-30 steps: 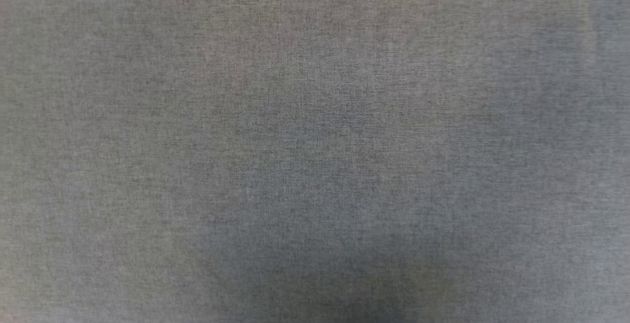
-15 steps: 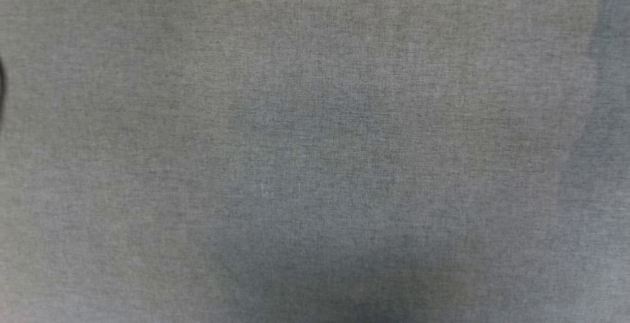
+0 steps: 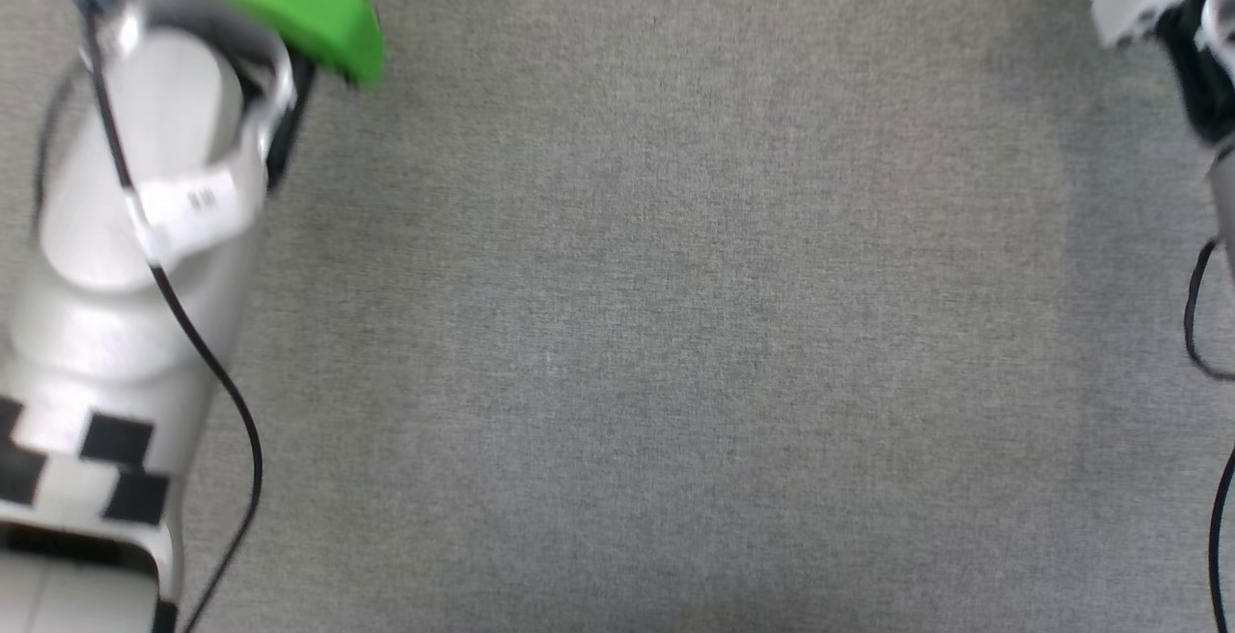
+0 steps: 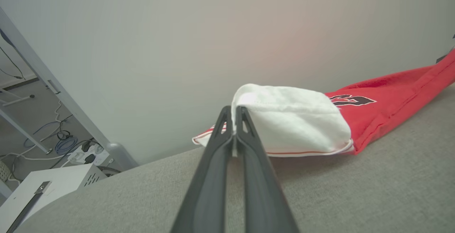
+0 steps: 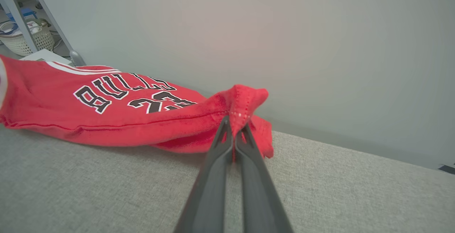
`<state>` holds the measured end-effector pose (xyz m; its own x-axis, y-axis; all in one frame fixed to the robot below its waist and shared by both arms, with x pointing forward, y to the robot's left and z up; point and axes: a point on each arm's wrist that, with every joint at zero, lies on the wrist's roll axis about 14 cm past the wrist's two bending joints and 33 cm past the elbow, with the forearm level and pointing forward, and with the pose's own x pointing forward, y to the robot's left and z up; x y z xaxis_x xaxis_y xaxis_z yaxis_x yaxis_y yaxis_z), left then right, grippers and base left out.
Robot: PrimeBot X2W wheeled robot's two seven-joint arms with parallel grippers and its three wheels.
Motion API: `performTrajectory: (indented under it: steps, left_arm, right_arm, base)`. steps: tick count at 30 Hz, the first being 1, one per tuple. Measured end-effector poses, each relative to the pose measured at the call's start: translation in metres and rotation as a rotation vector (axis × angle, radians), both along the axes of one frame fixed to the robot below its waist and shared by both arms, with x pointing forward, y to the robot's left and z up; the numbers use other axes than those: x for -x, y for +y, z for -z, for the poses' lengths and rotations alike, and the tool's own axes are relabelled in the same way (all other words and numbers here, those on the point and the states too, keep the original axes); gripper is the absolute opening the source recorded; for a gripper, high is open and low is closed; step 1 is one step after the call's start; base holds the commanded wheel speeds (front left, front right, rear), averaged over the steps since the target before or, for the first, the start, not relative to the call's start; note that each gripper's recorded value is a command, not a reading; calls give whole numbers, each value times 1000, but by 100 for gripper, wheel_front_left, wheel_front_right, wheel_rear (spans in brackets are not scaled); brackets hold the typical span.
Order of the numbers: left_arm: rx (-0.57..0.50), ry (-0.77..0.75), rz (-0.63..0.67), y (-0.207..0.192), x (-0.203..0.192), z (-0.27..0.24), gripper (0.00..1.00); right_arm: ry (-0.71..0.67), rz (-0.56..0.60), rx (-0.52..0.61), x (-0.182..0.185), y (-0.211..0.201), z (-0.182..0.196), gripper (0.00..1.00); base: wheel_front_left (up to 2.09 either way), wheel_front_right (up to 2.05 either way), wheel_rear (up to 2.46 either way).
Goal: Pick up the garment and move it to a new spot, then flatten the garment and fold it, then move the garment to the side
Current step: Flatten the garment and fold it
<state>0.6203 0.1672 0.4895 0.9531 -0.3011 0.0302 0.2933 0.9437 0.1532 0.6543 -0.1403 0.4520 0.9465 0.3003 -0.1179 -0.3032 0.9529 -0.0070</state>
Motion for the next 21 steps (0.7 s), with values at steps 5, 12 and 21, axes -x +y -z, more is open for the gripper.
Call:
performTrajectory:
  steps: [5,12,21]
  left_arm:
    - [20,105,-31,11,47,27,0]
    - [43,211,-71,25,111,48,0]
    - [-22,371,-45,38,193,66,0]
  right_arm:
    - [87,-15,-20,38,0,15,0]
    - [194,10,-40,84,-18,27,0]
    - [341,36,-108,149,-27,40,0]
  base:
    - [0,0,0]
    - [0,0,0]
    - [0,0,0]
